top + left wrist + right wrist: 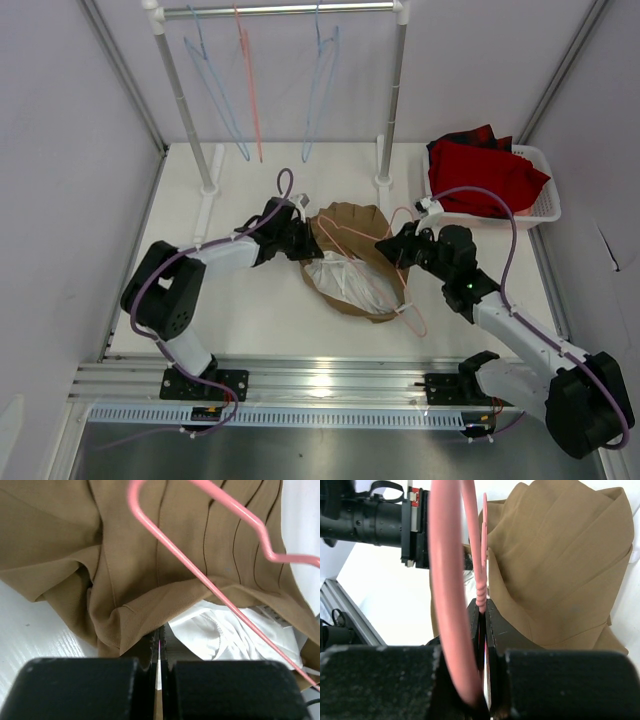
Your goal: Place the skirt on the hanger
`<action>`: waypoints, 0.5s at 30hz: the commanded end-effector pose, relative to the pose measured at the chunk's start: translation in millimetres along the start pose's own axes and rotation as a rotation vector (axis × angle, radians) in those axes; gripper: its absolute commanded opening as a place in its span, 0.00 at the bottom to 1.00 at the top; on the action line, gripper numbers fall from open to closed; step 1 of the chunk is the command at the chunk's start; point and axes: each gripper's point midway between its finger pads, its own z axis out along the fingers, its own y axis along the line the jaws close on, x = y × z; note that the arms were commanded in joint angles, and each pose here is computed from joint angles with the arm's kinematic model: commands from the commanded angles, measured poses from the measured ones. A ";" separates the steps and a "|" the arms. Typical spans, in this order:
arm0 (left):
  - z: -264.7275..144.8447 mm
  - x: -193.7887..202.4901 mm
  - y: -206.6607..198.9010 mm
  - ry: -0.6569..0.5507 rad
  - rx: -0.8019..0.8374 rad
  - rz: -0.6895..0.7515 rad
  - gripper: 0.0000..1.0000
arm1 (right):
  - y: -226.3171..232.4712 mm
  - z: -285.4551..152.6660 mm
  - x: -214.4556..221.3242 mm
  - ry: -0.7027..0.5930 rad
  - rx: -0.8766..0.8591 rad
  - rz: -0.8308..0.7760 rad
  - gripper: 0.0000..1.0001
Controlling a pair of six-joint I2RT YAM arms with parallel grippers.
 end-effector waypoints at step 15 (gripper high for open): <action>-23.0 -50.5 19.5 -0.162 0.036 -0.195 0.00 | 36.9 -20.7 5.8 0.029 -0.175 -0.011 0.00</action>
